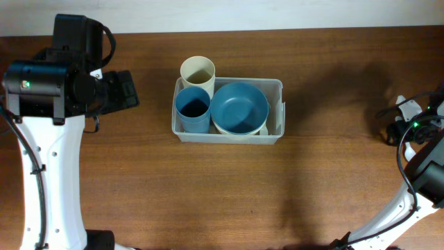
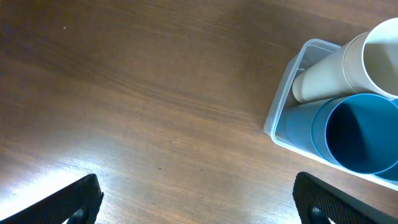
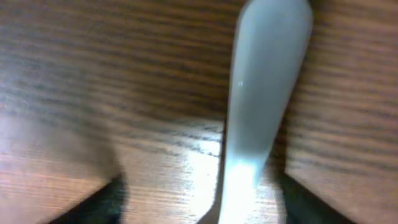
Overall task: Pack container
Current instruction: 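Lower the right gripper onto the white fork and grip it, then lift the fork, carry it left and lower it beside the spoon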
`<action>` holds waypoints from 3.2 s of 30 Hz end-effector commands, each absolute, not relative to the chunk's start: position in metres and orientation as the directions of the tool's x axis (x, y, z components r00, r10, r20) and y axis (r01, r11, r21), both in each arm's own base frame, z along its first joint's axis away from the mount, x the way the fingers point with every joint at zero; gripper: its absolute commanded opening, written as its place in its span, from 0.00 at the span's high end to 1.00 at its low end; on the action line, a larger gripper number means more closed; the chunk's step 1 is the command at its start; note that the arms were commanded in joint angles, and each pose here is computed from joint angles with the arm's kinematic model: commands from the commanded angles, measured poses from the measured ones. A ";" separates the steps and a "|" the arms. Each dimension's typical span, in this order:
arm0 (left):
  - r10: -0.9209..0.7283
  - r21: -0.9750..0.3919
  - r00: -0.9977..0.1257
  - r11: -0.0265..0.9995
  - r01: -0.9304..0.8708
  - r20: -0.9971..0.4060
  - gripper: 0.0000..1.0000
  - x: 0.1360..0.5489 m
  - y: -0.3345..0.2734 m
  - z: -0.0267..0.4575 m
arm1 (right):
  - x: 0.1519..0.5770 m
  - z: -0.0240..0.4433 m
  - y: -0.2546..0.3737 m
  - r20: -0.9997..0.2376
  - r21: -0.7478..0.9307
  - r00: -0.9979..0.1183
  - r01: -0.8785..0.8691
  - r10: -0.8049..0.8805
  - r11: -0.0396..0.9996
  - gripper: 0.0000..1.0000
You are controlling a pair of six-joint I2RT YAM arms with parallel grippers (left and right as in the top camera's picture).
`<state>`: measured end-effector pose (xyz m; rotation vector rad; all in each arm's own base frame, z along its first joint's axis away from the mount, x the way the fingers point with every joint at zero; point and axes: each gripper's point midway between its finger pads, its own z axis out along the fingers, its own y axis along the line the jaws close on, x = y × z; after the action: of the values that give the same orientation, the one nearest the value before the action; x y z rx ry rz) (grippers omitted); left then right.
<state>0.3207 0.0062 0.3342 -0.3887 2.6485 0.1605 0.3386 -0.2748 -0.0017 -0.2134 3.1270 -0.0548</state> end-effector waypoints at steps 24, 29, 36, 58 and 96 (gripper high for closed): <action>-0.259 0.058 -0.854 0.946 -0.318 -0.451 0.00 0.322 0.010 0.332 | 0.407 0.061 -0.253 -0.109 -0.118 -0.992 0.080 0.067 0.990 0.96; -0.259 0.058 -0.854 0.946 -0.318 -0.451 0.00 0.322 0.010 0.332 | 0.463 0.136 -0.200 -0.269 -0.072 -0.955 0.145 0.121 0.987 0.96; -0.259 0.058 -0.854 0.946 -0.318 -0.451 0.00 0.322 0.010 0.332 | 0.489 0.217 -0.065 -0.356 0.149 -0.923 0.097 0.144 0.984 0.96; -0.259 0.058 -0.854 0.946 -0.318 -0.451 0.00 0.323 0.010 0.332 | 0.447 0.200 0.118 -0.168 0.166 -0.982 0.056 0.084 0.985 0.96; -0.259 0.058 -0.854 0.946 -0.318 -0.451 0.00 0.323 0.010 0.332 | 0.414 0.127 0.131 0.045 0.088 -0.997 0.065 0.062 0.994 0.83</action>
<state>0.3210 0.0062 0.3339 -0.3886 2.6493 0.1607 0.4145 0.1297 0.1302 0.1004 3.1781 0.1683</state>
